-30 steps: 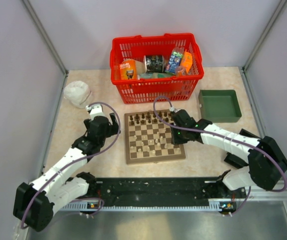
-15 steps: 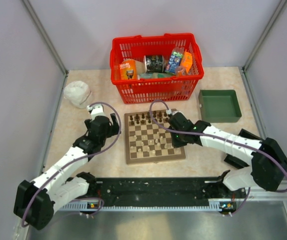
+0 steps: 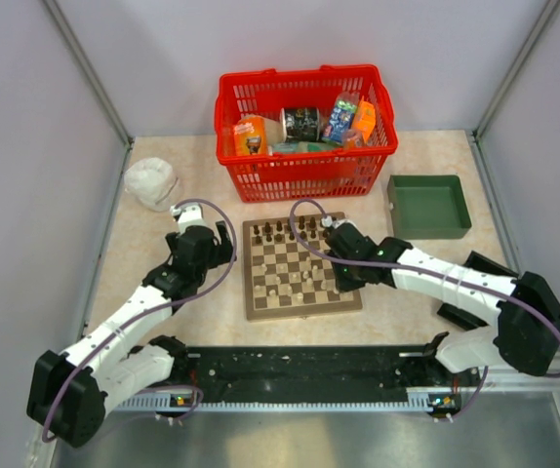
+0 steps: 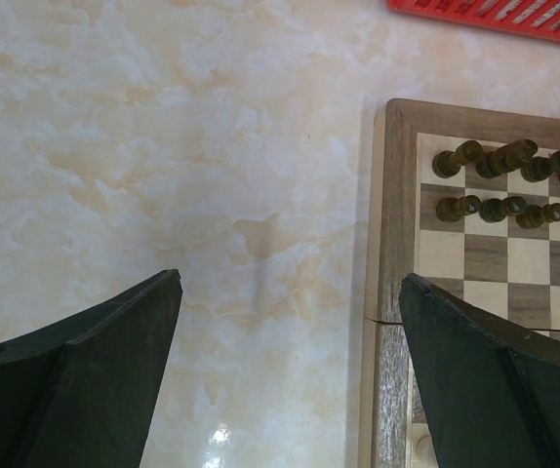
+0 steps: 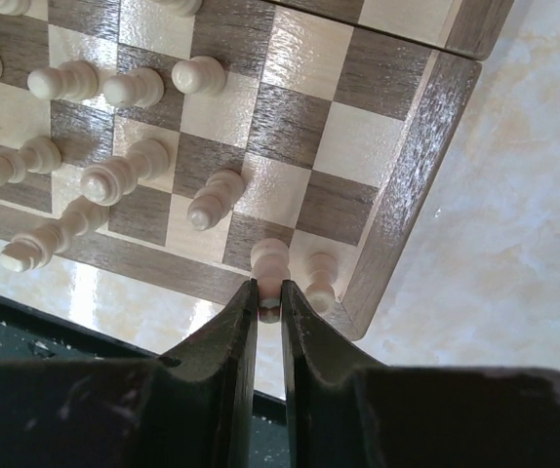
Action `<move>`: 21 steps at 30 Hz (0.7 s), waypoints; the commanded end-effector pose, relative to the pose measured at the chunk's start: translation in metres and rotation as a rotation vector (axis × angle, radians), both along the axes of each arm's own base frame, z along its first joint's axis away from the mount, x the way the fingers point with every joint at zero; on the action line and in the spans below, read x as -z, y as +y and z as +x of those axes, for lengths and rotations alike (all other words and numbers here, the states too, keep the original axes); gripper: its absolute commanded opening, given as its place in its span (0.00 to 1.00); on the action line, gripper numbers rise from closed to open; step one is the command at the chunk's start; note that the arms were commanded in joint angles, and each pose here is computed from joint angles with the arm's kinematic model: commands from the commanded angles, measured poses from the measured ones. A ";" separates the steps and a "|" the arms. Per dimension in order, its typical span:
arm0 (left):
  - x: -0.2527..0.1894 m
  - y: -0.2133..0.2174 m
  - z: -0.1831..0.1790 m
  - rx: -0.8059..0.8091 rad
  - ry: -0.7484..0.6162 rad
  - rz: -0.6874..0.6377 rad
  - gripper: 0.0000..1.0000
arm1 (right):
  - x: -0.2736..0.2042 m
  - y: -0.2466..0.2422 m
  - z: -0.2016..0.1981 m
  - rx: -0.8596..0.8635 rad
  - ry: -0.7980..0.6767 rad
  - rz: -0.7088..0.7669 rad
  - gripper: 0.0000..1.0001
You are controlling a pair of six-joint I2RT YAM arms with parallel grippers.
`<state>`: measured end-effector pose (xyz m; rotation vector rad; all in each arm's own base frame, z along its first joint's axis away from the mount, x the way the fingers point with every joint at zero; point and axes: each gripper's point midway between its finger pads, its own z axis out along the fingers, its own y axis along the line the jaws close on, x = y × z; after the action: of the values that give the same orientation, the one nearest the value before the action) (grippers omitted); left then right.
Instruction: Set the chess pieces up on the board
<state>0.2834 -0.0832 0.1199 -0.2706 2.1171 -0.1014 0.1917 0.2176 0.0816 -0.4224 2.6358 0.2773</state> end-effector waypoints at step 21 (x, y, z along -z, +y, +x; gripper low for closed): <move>-0.020 -0.007 0.013 -0.006 -0.058 -0.043 0.99 | -0.005 0.024 0.002 -0.026 -0.010 0.000 0.15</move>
<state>0.2848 -0.0847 0.1211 -0.2685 2.1181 -0.1060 0.1874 0.2220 0.0707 -0.4611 2.6673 0.2125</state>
